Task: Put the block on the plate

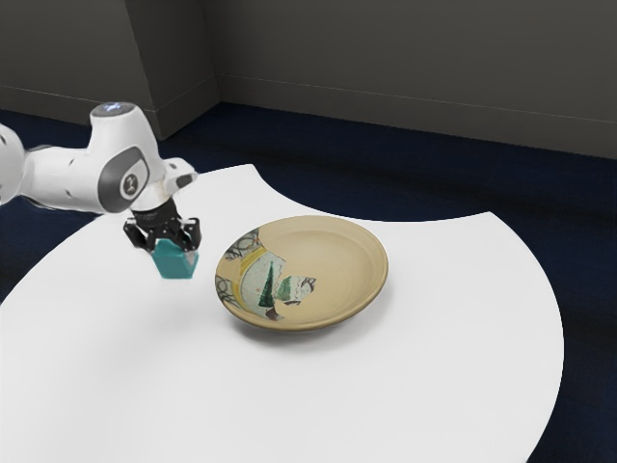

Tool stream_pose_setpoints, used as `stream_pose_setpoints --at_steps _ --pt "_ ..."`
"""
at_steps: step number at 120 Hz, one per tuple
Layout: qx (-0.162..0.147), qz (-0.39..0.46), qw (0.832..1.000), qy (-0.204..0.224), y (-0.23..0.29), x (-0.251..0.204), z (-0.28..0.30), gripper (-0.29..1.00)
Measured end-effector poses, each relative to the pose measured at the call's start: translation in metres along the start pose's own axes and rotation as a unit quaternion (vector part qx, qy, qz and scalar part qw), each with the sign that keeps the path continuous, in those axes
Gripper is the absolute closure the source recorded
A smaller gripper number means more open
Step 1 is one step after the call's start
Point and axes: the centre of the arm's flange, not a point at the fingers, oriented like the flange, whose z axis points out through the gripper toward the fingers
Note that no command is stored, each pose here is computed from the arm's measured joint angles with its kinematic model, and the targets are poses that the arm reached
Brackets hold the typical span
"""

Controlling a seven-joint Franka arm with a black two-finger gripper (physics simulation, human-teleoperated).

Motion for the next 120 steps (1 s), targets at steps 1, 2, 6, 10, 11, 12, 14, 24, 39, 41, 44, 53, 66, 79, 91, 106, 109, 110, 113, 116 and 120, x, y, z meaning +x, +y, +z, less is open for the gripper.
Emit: stream_pose_setpoints --at_steps 1,2,6,10,11,12,14,24,39,41,44,53,66,79,91,106,109,110,113,116,120 --pt "-0.001 0.002 1.0 0.003 0.004 0.002 -0.004 0.28" --pt "-0.003 0.005 1.0 0.006 0.008 0.004 -0.008 0.27" --pt "-0.008 0.016 1.0 0.015 0.025 0.009 -0.021 0.27" --pt "-0.012 0.027 0.999 0.02 0.042 0.012 -0.031 0.27" --pt "-0.013 0.03 0.999 0.022 0.047 0.012 -0.033 0.27" --pt "-0.015 0.033 0.999 0.023 0.052 0.013 -0.035 0.27" --pt "-0.017 0.039 0.999 0.024 0.061 0.014 -0.038 0.27" --pt "-0.025 0.062 0.998 0.021 0.107 0.017 -0.042 0.27" --pt "-0.038 0.077 0.996 0.004 0.156 0.023 -0.025 0.27" --pt "-0.039 0.078 0.996 0.0 0.161 0.024 -0.021 0.27" --pt "-0.041 0.078 0.996 -0.003 0.168 0.025 -0.016 0.27" --pt "-0.044 0.074 0.996 -0.013 0.183 0.035 0.002 0.27" --pt "-0.045 0.07 0.996 -0.029 0.197 0.038 0.03 0.27" --pt "-0.044 0.066 0.996 -0.028 0.201 0.037 0.031 0.16" --pt "-0.043 0.066 0.997 -0.018 0.205 0.035 0.017 0.1" --pt "-0.039 0.061 0.997 -0.005 0.198 0.027 -0.013 0.06" --pt "-0.037 0.06 0.997 -0.002 0.196 0.026 -0.02 0.05" --pt "-0.036 0.06 0.998 -0.002 0.195 0.026 -0.021 0.05" --pt "-0.034 0.062 0.998 0.0 0.195 0.025 -0.028 0.04" --pt "-0.033 0.062 0.998 0.003 0.193 0.024 -0.034 0.04" --pt "-0.031 0.062 0.998 0.006 0.189 0.024 -0.046 0.03"
